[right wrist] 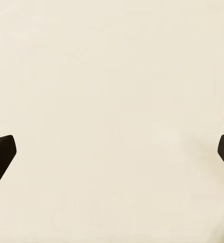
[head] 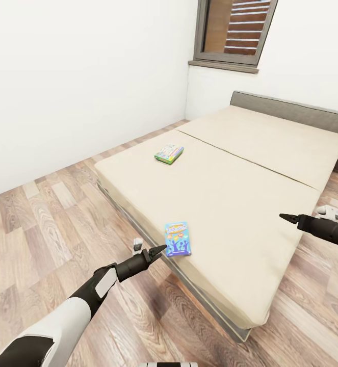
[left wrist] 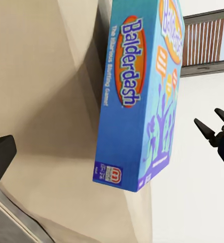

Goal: Put all the toys in the child's room - the three board games (two on the bed and one on the table), the two jigsaw puzzles on the table, and the tennis ball on the table - inside the toy box on the table in the child's room.

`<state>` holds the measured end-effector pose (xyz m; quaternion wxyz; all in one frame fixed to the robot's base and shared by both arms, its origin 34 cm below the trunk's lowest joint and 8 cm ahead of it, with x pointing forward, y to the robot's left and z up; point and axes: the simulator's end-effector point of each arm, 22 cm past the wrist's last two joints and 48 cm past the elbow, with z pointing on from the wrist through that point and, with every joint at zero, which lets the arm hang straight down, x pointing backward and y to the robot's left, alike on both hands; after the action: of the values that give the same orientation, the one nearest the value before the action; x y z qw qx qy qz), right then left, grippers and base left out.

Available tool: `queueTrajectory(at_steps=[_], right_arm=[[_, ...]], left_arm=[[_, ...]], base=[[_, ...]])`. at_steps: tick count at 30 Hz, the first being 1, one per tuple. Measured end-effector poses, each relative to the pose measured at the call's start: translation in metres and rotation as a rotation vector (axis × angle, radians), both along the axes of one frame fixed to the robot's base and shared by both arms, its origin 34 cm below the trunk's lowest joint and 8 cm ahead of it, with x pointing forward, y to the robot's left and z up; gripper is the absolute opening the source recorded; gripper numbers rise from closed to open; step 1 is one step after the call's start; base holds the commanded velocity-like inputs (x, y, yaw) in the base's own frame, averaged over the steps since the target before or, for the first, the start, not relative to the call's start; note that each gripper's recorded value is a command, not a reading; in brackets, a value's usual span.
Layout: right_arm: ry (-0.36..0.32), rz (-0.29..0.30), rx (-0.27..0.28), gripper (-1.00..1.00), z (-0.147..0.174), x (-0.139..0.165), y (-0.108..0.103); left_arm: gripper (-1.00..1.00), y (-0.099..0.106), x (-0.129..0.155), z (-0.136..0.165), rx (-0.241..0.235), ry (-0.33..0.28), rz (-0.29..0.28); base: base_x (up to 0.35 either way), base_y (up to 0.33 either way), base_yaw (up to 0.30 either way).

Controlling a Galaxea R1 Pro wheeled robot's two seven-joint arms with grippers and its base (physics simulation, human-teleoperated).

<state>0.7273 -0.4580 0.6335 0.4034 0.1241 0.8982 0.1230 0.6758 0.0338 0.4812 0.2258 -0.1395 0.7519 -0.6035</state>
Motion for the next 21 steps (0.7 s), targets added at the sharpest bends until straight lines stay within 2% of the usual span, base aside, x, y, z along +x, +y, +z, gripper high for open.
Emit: queueTrajectory(at_steps=[5,14,21], right_arm=[[0.0,0.0,0.0,1.0,0.0,0.0,0.0],[0.0,0.0,0.0,1.0,0.0,0.0,0.0002],[0.0,0.0,0.0,1.0,0.0,0.0,0.0002]], left_arm=[[1.0,0.0,-0.0001,-0.0002,0.001,0.0,0.0],[1.0,0.0,-0.0004,-0.0007,0.002,0.002,-0.001],[1.0,-0.0003,-0.0004,-0.0007,0.002,0.002,-0.001]], base=[[0.0,0.0,-0.053],[0.0,0.0,-0.143],[0.0,0.0,-0.035]])
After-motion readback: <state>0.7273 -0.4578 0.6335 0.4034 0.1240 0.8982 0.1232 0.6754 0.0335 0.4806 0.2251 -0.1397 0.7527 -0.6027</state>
